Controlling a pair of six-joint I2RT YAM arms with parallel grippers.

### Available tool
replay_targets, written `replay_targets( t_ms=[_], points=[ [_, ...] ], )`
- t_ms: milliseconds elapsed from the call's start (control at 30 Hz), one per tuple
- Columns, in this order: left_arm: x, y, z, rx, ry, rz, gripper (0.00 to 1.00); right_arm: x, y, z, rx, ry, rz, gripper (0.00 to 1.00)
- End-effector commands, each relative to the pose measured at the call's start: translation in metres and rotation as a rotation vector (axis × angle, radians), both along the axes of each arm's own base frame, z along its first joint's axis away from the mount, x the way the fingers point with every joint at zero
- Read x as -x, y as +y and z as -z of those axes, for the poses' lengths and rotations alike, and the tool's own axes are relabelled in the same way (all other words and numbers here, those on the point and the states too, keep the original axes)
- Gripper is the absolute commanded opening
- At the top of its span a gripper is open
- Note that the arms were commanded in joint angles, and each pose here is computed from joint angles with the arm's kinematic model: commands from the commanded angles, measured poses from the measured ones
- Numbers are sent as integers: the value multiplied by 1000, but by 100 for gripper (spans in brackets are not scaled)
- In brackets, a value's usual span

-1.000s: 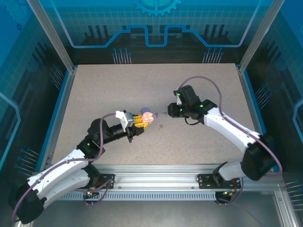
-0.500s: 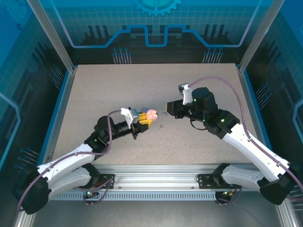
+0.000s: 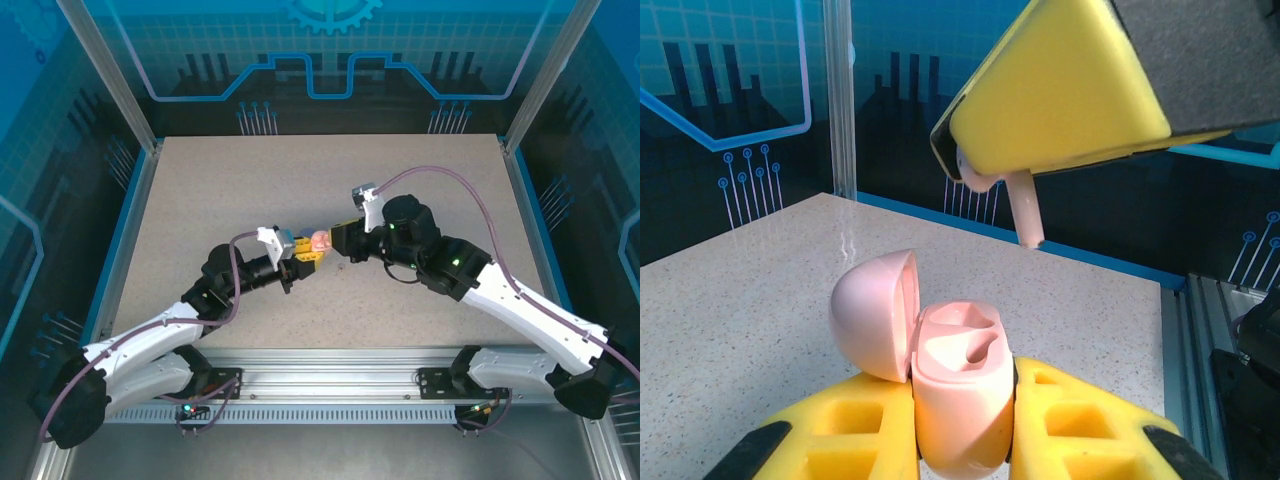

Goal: Insert wireless bluetooth earbuds into charging case

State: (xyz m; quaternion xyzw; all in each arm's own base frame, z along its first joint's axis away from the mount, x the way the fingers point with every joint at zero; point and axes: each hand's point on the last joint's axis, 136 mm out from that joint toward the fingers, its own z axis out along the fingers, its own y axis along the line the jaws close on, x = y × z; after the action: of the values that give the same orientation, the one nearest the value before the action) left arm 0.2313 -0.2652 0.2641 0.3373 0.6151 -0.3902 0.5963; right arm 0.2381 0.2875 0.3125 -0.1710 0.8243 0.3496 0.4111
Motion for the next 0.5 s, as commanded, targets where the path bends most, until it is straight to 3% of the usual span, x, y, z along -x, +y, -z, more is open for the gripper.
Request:
replay_targets(
  t_ms=[0, 467],
  points=[
    [2, -2, -25, 47, -65, 6, 5, -6, 6, -17, -20, -57, 17, 23],
    [3, -1, -28, 56, -67, -1, 5, -9, 13, -1, 9, -46, 22, 23]
  ],
)
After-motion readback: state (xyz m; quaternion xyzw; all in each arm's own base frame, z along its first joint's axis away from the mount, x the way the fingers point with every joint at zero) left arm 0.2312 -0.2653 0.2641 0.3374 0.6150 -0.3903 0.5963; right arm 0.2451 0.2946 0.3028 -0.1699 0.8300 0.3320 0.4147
